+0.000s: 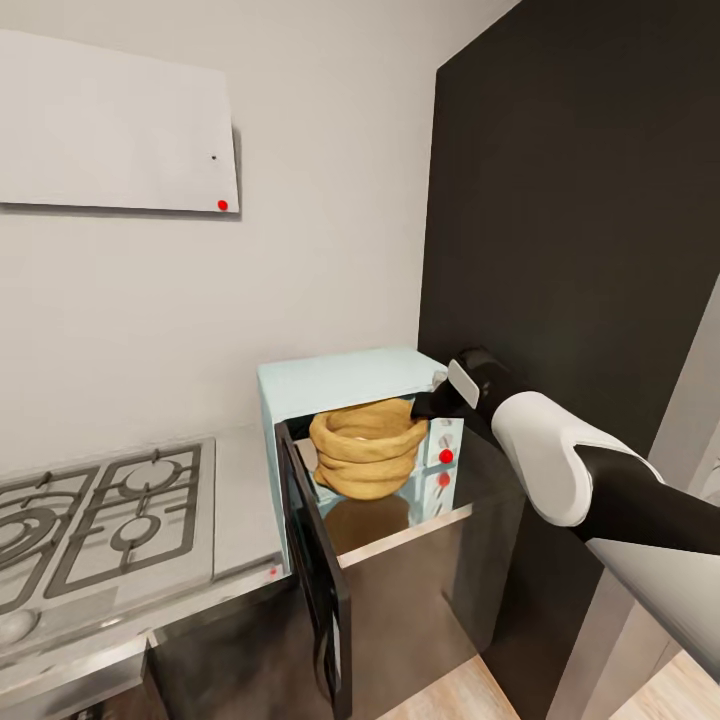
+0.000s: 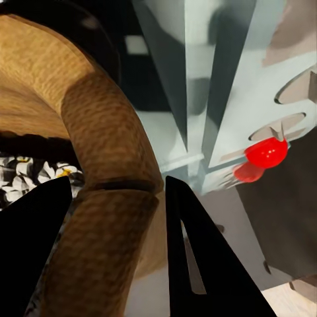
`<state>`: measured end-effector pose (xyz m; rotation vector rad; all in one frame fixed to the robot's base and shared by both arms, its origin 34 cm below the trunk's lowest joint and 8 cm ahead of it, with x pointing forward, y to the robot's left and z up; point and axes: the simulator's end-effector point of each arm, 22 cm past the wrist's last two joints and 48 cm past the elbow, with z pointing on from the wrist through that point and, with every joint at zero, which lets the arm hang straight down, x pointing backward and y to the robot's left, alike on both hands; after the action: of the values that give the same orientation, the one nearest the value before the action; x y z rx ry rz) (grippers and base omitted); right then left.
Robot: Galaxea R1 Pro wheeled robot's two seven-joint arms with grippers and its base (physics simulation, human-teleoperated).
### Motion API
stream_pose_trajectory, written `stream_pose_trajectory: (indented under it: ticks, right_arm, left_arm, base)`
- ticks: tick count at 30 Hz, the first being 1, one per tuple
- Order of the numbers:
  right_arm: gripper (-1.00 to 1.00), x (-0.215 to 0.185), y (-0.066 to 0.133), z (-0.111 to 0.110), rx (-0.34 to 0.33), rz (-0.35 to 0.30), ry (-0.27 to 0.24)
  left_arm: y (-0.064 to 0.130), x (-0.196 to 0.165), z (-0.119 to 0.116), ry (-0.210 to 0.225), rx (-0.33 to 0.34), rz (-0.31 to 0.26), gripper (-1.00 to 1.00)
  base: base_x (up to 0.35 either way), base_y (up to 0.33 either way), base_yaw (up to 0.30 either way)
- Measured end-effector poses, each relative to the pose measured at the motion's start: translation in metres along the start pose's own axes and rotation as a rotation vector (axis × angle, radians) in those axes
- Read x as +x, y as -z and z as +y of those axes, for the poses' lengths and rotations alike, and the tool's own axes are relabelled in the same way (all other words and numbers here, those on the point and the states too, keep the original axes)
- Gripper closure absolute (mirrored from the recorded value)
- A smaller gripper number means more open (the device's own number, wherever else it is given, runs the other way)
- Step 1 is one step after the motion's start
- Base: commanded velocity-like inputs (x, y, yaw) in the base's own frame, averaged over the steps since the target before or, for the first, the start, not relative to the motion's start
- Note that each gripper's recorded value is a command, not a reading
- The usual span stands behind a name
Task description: In the kitchen, take the popcorn bag from the countertop, put it into the microwave, and heat it until the popcorn is cooked so the cooked popcorn ends up inside the bag.
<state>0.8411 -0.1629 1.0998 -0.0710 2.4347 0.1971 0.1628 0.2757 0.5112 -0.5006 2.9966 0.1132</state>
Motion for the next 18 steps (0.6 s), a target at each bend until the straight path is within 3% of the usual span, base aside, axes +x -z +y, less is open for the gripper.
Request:
stream_pose_trajectory:
  ticks: [13,18]
  right_arm:
    - [1.00,0.008,-0.012,0.001,-0.004,-0.010,-0.002]
    - [1.00,0.008,-0.012,0.001,-0.001,-0.009,0.001]
  left_arm:
    - [0.000,0.000,0.000,0.000,0.000,0.000,-1.00]
    - [0.000,0.000,0.000,0.000,0.000,0.000,-1.00]
  base:
    - [0.002,0.000,0.000]
    - [0.159,0.000,0.000]
